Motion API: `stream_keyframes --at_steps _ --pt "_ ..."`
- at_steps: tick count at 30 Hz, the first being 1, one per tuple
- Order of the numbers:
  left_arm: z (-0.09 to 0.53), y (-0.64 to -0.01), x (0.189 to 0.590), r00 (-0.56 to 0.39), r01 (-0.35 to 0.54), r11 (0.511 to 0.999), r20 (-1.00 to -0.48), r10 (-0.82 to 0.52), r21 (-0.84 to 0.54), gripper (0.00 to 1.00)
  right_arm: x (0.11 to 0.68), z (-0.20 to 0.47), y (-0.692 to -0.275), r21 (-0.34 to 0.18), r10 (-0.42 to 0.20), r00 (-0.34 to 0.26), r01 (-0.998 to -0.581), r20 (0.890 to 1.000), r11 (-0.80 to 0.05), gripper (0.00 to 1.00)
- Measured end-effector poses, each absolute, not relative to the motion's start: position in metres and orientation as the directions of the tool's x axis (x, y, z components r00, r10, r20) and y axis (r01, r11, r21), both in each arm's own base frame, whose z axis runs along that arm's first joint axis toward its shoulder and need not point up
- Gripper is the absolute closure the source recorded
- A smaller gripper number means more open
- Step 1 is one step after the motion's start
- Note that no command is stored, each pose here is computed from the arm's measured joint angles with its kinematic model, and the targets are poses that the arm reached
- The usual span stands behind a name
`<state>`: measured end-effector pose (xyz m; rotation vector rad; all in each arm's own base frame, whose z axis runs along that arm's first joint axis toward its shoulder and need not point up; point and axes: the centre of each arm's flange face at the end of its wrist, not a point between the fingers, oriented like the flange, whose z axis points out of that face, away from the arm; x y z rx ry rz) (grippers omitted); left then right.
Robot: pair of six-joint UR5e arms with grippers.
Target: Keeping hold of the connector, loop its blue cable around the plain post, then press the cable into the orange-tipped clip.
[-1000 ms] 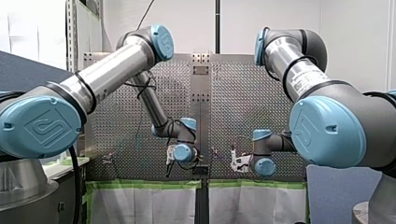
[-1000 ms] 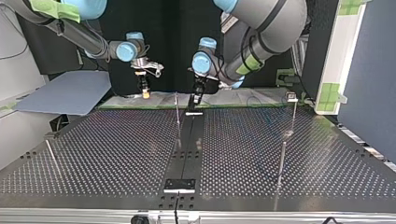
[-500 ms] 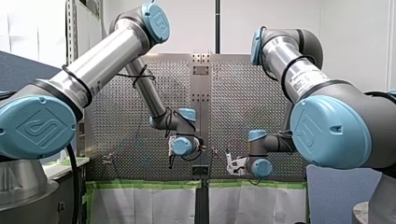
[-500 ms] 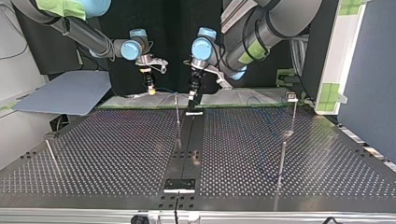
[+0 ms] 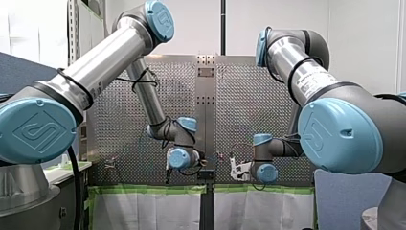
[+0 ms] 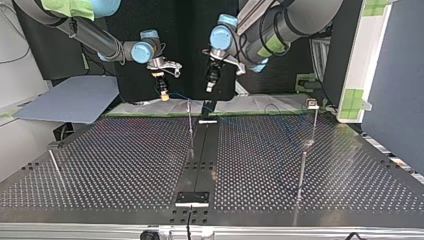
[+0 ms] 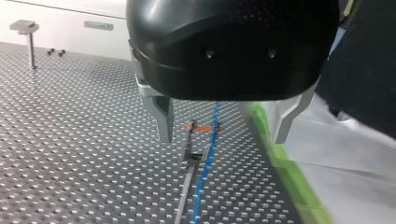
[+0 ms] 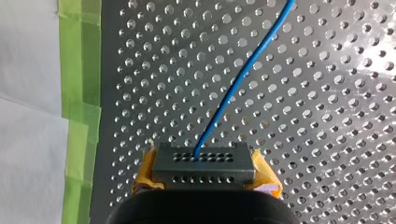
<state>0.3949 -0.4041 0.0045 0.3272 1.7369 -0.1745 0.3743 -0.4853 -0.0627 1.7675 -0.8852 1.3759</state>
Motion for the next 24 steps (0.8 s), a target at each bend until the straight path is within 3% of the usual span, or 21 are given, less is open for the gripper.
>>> stream_keyframes --at_steps 10,24 --pt "-0.013 -0.384 0.367 -0.224 0.316 0.946 -0.962 0.156 0.080 0.01 0.386 -0.062 -0.478 0.105 -0.076 0.181 -0.811 0.980 -0.576 1.00" --pt "-0.006 -0.396 0.379 -0.206 0.338 0.940 -0.972 0.117 0.042 0.01 0.388 -0.066 -0.476 0.096 -0.078 0.175 -0.800 0.981 -0.593 1.00"
